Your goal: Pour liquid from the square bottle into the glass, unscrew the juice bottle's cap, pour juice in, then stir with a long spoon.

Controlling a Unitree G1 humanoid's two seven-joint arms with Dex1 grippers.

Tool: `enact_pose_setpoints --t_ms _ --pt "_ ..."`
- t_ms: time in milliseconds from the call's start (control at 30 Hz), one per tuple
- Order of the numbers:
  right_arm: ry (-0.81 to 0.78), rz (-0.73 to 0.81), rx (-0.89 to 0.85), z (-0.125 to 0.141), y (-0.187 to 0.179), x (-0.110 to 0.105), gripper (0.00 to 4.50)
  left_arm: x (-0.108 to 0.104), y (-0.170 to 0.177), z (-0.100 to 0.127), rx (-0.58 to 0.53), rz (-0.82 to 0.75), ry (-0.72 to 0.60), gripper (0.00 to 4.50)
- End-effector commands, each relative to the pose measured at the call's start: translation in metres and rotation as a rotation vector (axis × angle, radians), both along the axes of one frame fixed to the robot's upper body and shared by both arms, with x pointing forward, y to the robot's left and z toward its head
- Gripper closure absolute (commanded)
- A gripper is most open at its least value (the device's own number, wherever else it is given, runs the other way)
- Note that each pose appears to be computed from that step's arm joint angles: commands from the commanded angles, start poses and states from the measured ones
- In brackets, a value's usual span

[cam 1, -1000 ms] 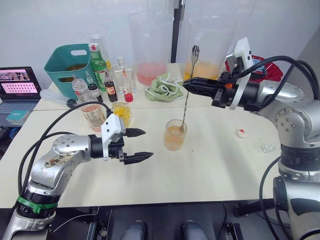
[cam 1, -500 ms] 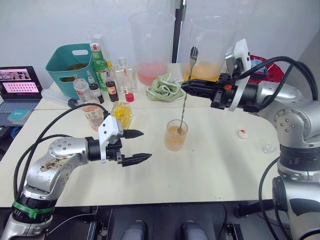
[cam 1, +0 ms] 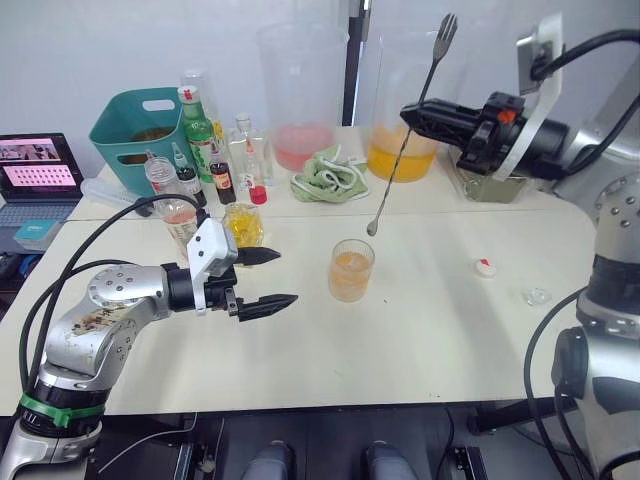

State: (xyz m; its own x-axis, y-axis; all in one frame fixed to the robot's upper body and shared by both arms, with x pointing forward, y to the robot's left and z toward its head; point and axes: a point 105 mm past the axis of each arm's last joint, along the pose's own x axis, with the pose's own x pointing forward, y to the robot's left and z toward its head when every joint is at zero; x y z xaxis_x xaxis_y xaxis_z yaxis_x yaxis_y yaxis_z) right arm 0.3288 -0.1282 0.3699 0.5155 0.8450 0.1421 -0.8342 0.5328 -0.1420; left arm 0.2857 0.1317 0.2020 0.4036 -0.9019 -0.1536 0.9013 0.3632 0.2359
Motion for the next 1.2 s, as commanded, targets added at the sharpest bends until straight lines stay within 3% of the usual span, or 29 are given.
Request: enact_pose_setpoints --t_ms 33,100,233,400,467,600,733,900,1200 --pt "-0.123 -0.040 -0.017 0.031 -0.017 -0.018 4.50 0.000 -0.003 0.007 -0.021 -0.020 -0.044 0.05" --pt "-0.121 -0.125 -0.076 0.029 -0.028 -0.016 4.50 0.003 -0.005 0.008 -0.027 -0.023 -0.065 0.05" --pt "0.052 -0.233 -0.185 0.010 -0.049 -0.012 4.50 0.004 -0.009 0.011 -0.051 -0.035 -0.079 0.05" --pt "0.399 -0.346 -0.344 -0.031 -0.077 -0.014 4.50 0.001 -0.014 0.008 -0.055 -0.070 -0.049 0.05" --pt "0.540 -0.318 -0.405 -0.055 -0.080 -0.016 4.50 -0.001 -0.015 0.007 -0.056 -0.079 -0.046 0.05" --pt "0.758 -0.348 -0.386 -0.091 -0.088 -0.005 4.50 -0.006 -0.017 0.004 -0.051 -0.092 -0.043 0.05" --pt "0.996 -0.518 -0.280 -0.140 -0.107 0.026 4.50 -0.012 -0.014 0.002 -0.052 -0.072 -0.055 0.05" --pt "1.066 -0.599 -0.288 -0.179 -0.110 0.047 4.50 -0.019 -0.011 -0.003 -0.043 -0.059 -0.053 0.05" --pt "1.066 -0.643 -0.304 -0.213 -0.100 0.074 4.50 -0.024 -0.005 -0.005 -0.031 -0.028 -0.046 0.05"
